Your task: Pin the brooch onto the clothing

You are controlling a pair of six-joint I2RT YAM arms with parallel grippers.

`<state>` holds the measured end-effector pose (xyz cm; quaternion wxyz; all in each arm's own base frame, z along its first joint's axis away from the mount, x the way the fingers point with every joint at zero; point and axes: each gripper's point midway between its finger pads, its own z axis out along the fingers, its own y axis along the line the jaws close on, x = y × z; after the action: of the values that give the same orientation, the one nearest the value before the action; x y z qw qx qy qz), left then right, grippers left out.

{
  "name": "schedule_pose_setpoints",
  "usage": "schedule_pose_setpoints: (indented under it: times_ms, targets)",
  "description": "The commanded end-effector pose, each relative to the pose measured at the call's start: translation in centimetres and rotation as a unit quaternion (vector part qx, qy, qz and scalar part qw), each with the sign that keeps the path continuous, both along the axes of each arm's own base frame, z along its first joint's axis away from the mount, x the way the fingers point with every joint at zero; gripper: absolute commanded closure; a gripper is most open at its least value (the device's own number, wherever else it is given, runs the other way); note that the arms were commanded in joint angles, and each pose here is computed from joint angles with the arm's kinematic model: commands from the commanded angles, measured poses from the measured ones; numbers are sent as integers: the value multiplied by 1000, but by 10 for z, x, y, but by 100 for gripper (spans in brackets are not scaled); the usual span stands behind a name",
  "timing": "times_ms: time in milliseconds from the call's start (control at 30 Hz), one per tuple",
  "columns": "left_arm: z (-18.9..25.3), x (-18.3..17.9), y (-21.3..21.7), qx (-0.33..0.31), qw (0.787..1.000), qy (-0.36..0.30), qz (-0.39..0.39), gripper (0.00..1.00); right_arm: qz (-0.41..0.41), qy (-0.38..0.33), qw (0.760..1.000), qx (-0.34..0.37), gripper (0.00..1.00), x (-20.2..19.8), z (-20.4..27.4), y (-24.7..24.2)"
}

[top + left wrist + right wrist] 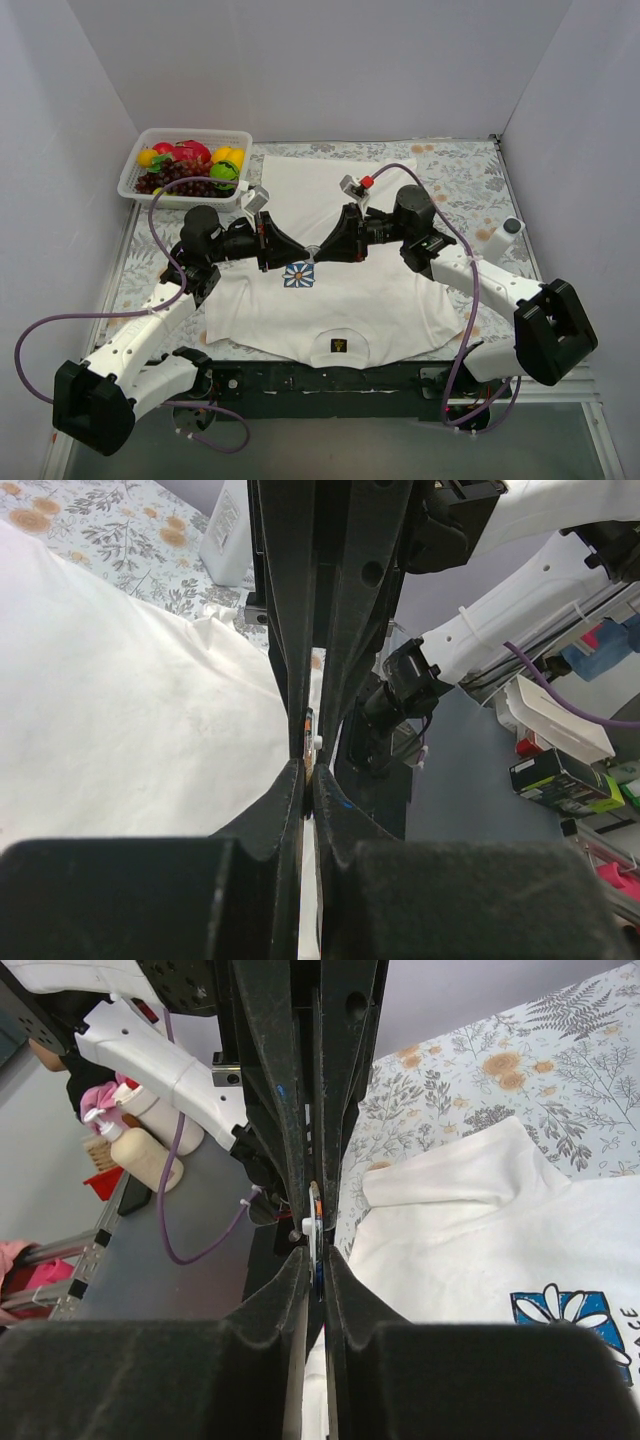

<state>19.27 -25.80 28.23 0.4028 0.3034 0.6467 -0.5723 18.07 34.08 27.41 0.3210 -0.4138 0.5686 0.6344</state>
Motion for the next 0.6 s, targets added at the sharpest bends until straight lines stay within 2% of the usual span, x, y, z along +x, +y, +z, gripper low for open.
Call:
schedule_pose_setpoints:
  times_ms: [0,167,367,567]
  targets:
    - [7,-11,-2,-7,1000,-17,-18,100,-20,-6,1000,7,87,12,8,6]
    - [7,-14,-8,-5,1000,-18,-17,100,-67,50,995,-49,98,31,-12,13]
    - [4,-13,-22,18,1000,-17,-16,100,-116,68,986,-101,99,45,-26,12]
    - [8,-15,-28,23,999,-27,-17,100,-132,75,980,-131,99,51,-35,11]
